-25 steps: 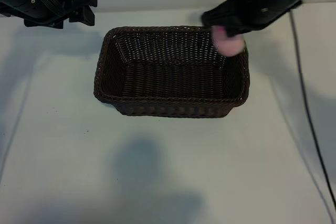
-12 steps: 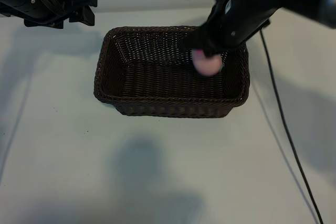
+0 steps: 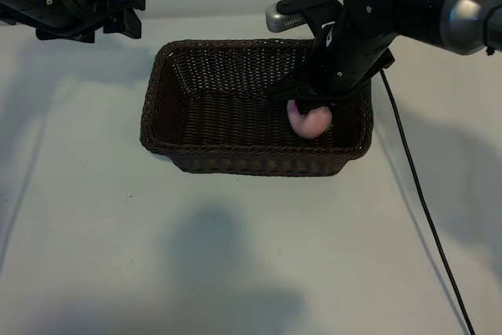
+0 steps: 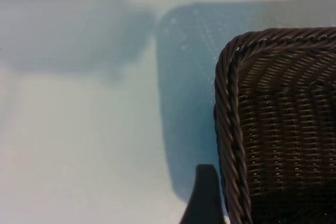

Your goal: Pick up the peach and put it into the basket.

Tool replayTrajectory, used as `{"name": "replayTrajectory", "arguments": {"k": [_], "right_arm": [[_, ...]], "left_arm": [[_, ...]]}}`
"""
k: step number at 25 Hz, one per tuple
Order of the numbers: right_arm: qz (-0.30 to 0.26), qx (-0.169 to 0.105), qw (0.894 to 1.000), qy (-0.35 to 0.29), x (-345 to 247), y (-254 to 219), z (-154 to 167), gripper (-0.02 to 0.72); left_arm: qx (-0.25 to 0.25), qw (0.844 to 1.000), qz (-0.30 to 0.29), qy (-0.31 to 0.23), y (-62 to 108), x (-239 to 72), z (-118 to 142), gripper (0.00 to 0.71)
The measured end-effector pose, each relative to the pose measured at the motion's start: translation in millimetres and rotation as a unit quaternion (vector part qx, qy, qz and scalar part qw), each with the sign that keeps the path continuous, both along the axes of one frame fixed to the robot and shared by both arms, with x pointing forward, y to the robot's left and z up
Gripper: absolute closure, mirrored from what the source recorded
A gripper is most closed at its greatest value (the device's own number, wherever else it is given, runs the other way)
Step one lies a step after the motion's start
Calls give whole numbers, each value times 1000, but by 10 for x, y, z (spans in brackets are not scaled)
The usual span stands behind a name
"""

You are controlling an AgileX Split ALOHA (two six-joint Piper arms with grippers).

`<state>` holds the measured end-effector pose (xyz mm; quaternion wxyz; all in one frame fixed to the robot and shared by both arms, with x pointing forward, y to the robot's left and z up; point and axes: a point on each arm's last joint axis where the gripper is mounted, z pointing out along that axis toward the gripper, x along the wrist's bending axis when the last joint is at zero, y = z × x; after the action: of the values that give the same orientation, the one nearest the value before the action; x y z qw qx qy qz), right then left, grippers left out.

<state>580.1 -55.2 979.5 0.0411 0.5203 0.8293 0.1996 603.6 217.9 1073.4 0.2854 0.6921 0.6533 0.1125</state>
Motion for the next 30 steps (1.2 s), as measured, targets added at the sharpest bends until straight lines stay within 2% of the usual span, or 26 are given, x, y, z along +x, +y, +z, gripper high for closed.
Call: {"name": "replayTrajectory", "arguments": {"k": [3,6,13,20,30], "right_arm": [[3,5,1000,-10,-19,-14,123,216],[6,-3,1000,-14,1,-62,336,189],[-48,-9,999,-25,215,-542,792,203],[-128,-35,991,2,428,-1247,799,208],[-128,-42,991,12,433,-1340,791,210]], "left_arm": [[0,1000,0,0,0,0,0,138],[0,1000,0,0,0,0,0,138],[0,1000,0,0,1,0,0,138],[0,1000,0,0,1,0,0,138],[0,1000,0,0,1,0,0,138]]}}
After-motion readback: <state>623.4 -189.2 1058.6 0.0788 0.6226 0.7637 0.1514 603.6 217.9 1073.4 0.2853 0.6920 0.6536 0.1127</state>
